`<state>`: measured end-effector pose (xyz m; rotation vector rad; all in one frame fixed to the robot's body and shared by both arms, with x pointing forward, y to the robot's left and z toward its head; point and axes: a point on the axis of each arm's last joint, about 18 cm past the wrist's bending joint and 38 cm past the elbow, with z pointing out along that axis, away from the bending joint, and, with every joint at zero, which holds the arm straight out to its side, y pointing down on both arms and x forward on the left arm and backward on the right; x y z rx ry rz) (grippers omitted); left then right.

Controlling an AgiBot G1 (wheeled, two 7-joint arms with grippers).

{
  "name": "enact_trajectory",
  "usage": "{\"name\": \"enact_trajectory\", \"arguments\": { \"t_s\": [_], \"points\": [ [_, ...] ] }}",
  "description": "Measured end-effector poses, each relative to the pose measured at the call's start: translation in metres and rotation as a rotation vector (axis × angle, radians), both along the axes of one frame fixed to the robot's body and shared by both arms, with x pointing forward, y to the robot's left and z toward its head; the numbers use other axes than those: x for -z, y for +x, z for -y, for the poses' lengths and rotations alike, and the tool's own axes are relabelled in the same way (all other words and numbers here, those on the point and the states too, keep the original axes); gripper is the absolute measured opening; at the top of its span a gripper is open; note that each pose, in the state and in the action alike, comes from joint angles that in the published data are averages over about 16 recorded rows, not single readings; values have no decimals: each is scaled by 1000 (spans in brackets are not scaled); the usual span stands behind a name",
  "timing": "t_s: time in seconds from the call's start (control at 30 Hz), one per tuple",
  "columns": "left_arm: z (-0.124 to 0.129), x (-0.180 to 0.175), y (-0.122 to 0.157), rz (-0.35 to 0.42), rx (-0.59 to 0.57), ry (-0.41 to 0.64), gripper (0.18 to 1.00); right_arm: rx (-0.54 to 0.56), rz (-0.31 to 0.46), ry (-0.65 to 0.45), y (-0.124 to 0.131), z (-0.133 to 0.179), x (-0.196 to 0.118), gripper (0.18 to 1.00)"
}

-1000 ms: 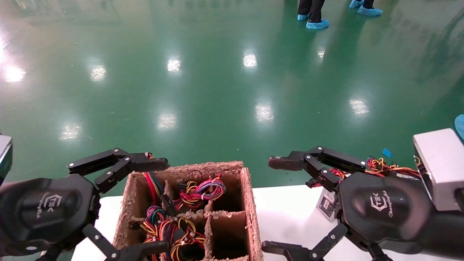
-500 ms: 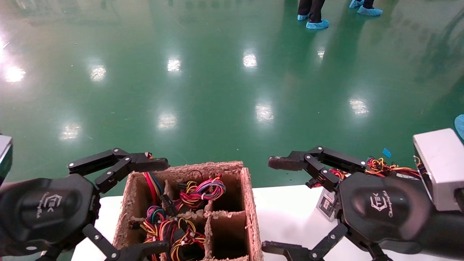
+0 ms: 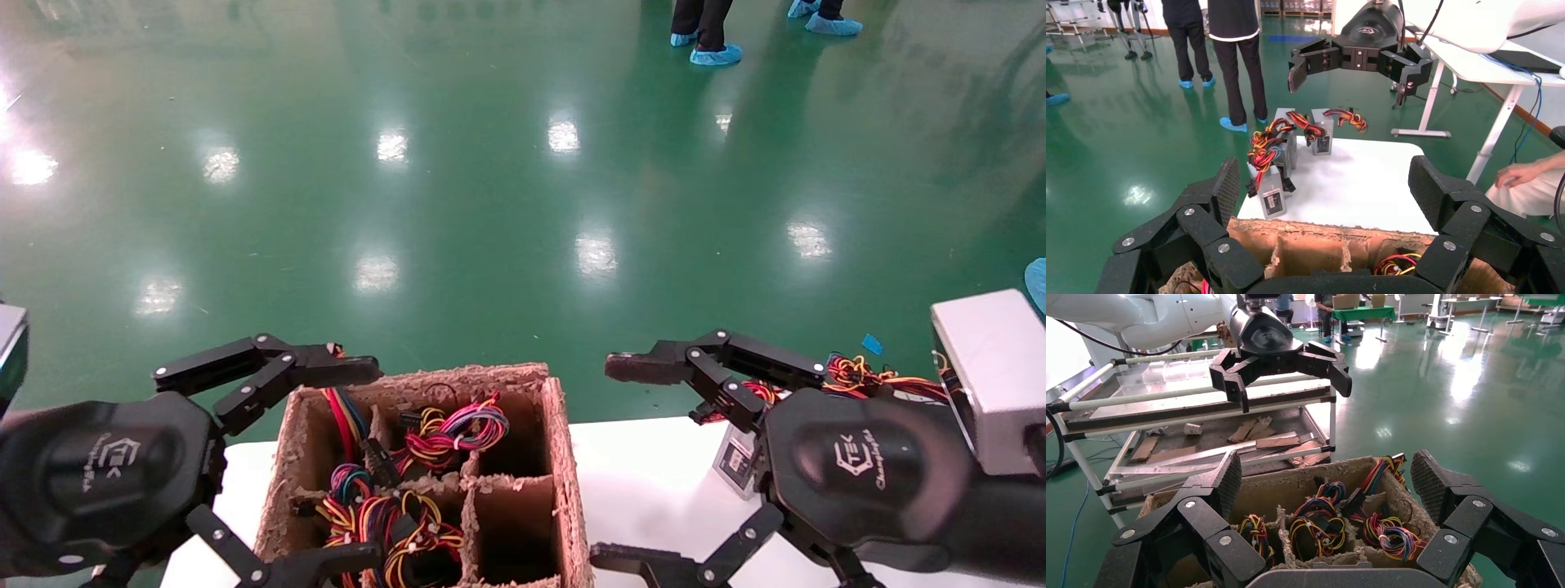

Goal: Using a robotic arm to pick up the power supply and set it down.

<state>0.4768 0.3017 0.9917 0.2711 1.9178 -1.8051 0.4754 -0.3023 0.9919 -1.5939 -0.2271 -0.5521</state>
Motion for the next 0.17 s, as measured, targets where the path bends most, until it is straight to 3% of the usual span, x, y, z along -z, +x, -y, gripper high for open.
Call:
{"name": "enact_trajectory", "arguments": {
  "t_s": [0.17],
  "points": [
    [0, 0, 0, 0, 0, 0, 1000, 0, 0, 0, 0, 0, 0, 1001]
  ]
}}
